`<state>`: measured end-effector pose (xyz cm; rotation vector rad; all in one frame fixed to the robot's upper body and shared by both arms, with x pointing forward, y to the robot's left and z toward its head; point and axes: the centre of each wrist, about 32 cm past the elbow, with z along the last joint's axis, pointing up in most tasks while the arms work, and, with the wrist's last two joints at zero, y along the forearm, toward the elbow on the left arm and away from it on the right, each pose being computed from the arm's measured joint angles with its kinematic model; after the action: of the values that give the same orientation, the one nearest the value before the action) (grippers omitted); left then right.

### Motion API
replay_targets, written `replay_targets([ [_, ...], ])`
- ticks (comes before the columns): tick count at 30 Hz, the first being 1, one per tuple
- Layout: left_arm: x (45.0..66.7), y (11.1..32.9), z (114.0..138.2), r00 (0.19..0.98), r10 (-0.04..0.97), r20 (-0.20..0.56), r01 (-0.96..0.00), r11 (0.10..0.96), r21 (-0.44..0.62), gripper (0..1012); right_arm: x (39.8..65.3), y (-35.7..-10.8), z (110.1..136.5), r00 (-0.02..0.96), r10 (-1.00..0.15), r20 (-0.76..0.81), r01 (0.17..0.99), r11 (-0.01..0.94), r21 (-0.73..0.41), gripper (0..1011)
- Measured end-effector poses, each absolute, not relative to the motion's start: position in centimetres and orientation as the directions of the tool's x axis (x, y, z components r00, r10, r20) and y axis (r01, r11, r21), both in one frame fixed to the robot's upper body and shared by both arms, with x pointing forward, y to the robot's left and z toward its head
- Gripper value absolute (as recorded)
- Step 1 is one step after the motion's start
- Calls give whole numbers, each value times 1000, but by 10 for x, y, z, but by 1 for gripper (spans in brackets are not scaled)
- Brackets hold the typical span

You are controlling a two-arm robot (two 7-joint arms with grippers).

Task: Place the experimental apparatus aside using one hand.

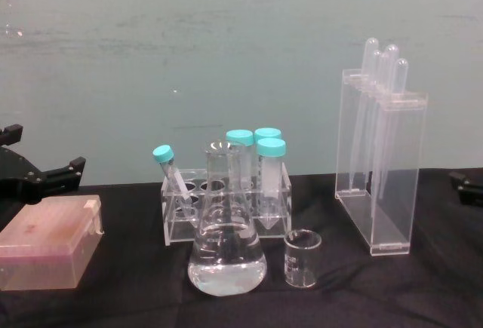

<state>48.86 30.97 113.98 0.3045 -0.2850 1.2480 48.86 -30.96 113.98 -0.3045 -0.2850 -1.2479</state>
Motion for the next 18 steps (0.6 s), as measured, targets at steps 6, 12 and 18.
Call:
replay_targets([
  [6,489,310,1140,292,880,374,-955,287,70,1000,489,-310,1140,292,-880,374,955,287,-70,1000],
  [12,489,310,1140,292,880,374,-955,287,70,1000,489,-310,1140,292,-880,374,955,287,-70,1000],
  [18,489,310,1140,292,880,374,-955,287,70,1000,489,-310,1140,292,-880,374,955,287,-70,1000],
])
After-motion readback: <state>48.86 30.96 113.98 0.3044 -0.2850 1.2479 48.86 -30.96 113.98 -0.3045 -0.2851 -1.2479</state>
